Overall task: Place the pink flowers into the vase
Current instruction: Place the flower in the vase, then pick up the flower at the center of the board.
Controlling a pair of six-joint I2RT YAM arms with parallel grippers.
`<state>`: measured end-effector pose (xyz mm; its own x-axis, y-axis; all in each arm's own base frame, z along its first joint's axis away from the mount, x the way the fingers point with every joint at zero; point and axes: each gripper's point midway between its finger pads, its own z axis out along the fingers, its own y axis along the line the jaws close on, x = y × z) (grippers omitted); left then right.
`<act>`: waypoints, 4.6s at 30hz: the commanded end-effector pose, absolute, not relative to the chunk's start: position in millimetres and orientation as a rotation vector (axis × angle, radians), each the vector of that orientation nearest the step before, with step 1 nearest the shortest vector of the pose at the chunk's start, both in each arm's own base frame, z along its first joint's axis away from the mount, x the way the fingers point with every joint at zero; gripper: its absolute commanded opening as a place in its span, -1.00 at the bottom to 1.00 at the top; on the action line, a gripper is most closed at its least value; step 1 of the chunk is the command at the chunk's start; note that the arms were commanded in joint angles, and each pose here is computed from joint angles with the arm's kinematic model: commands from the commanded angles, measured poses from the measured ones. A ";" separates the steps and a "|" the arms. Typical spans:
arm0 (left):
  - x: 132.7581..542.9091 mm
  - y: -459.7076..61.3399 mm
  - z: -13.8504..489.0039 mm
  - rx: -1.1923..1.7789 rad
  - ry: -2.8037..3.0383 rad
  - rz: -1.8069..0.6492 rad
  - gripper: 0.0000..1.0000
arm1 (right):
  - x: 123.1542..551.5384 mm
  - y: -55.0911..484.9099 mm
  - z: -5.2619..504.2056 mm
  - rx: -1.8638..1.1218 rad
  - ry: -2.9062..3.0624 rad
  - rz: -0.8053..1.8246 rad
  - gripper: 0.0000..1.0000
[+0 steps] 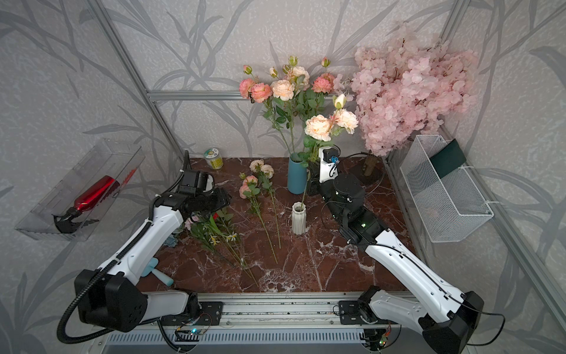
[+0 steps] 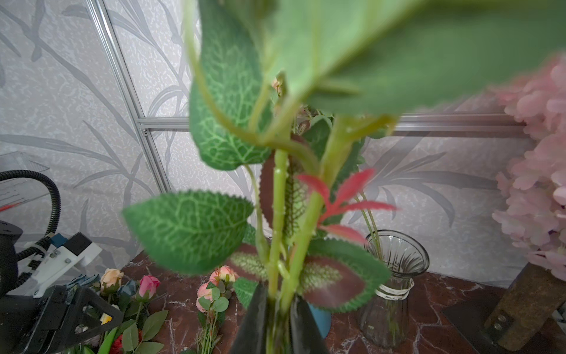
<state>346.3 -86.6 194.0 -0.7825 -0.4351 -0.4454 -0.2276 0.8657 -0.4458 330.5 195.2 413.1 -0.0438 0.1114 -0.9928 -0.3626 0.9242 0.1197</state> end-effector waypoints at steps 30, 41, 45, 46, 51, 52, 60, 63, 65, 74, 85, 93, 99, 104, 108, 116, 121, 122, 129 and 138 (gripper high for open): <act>358.6 -105.2 181.4 -0.569 2.489 -0.462 0.24 | 325.2 174.0 375.0 -0.187 1.839 0.274 0.09; 358.6 -106.5 183.3 -0.555 2.485 -0.464 0.24 | 331.9 195.1 348.0 -0.247 1.922 0.329 0.11; 359.2 -107.3 180.5 -0.556 2.492 -0.467 0.25 | 332.3 185.9 338.6 -0.218 1.976 0.267 0.12; 359.7 -108.3 178.9 -0.557 2.494 -0.470 0.25 | 330.8 183.6 336.5 -0.213 1.988 0.257 0.13; 364.7 -115.1 167.8 -0.567 2.525 -0.465 0.24 | 321.1 172.2 332.5 -0.182 2.031 0.232 0.21; 366.3 -116.8 166.3 -0.567 2.529 -0.461 0.23 | 319.2 169.2 331.4 -0.175 2.043 0.220 0.22; 373.1 -123.2 150.1 -0.584 2.585 -0.425 0.17 | 302.7 160.0 317.6 -0.198 2.143 0.192 0.24; 374.3 -124.5 144.3 -0.590 2.595 -0.419 0.16 | 293.6 169.8 315.4 -0.243 2.158 0.275 0.24; 375.4 -124.9 140.3 -0.593 2.602 -0.412 0.15 | 286.7 178.9 316.1 -0.292 2.169 0.342 0.24; 381.2 -129.8 123.8 -0.606 2.625 -0.419 0.14 | 247.2 215.3 346.2 -0.514 2.146 0.657 0.24; 396.8 -135.1 105.2 -0.654 2.644 -0.383 0.09 | 225.5 220.9 339.9 -0.615 2.207 0.732 0.24; 401.9 -146.9 90.2 -0.651 2.655 -0.363 0.07 | 210.5 234.0 312.7 -0.701 2.275 0.842 0.23; 414.0 -158.2 81.0 -0.647 2.665 -0.382 0.07 | 202.0 236.1 314.5 -0.734 2.248 0.889 0.21; 426.9 -159.6 73.3 -0.646 2.680 -0.341 0.04 | 199.4 237.2 310.9 -0.737 2.244 0.909 0.19; 435.0 -159.4 69.7 -0.638 2.676 -0.311 0.04 | 197.5 237.5 310.1 -0.745 2.246 0.918 0.19; 441.9 -152.8 55.8 -0.643 2.705 -0.206 0.01 | 199.6 237.0 306.8 -0.741 2.248 0.904 0.20; 446.0 -152.9 46.8 -0.645 2.709 -0.184 -0.02 | 198.1 242.8 303.0 -0.746 2.244 0.953 0.19; 446.9 -153.1 44.6 -0.645 2.712 -0.180 -0.03 | 198.8 243.3 302.4 -0.741 2.246 0.954 0.19; 453.0 -148.6 40.1 -0.648 2.699 -0.133 -0.12 | 197.9 247.0 303.3 -0.750 2.229 0.985 0.20; 457.7 -155.1 23.6 -0.637 2.720 -0.130 -0.42 | 197.2 248.8 306.7 -0.754 2.203 1.003 0.20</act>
